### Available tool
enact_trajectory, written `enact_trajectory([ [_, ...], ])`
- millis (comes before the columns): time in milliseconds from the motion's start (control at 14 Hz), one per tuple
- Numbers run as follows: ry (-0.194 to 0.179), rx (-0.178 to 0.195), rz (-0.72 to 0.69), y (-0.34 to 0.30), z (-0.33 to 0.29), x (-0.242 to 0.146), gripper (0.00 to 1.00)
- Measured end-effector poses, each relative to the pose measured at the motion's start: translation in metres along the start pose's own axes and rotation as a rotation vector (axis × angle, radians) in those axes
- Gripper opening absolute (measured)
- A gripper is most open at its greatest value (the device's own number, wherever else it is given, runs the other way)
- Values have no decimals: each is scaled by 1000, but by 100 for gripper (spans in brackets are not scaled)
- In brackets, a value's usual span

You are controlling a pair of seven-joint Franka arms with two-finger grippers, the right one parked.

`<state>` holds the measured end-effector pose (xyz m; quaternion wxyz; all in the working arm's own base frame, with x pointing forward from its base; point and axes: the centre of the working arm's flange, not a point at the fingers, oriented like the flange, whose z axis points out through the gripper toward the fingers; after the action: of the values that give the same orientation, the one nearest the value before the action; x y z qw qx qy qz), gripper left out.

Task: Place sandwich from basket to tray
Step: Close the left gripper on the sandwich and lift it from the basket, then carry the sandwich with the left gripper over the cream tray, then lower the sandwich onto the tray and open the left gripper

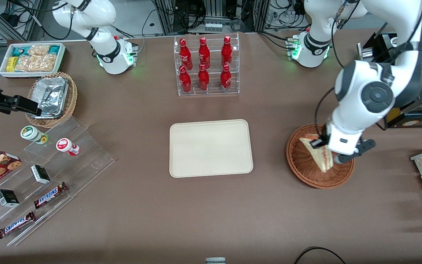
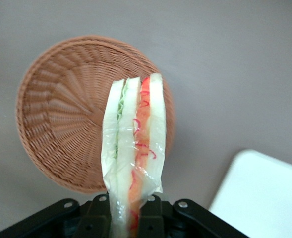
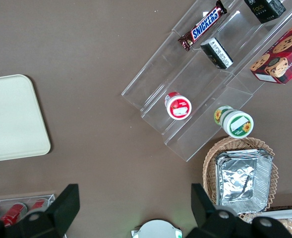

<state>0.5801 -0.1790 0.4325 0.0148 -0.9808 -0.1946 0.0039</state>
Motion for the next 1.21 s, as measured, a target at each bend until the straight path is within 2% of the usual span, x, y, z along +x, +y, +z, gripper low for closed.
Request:
enact_trajectory([
  [286, 12, -11, 162, 85, -10, -60, 18],
  [857, -31, 23, 427, 229, 66, -174, 18],
  [1143, -1, -33, 452, 282, 130, -213, 18],
  [1214, -1, -36, 458, 288, 145, -220, 18],
])
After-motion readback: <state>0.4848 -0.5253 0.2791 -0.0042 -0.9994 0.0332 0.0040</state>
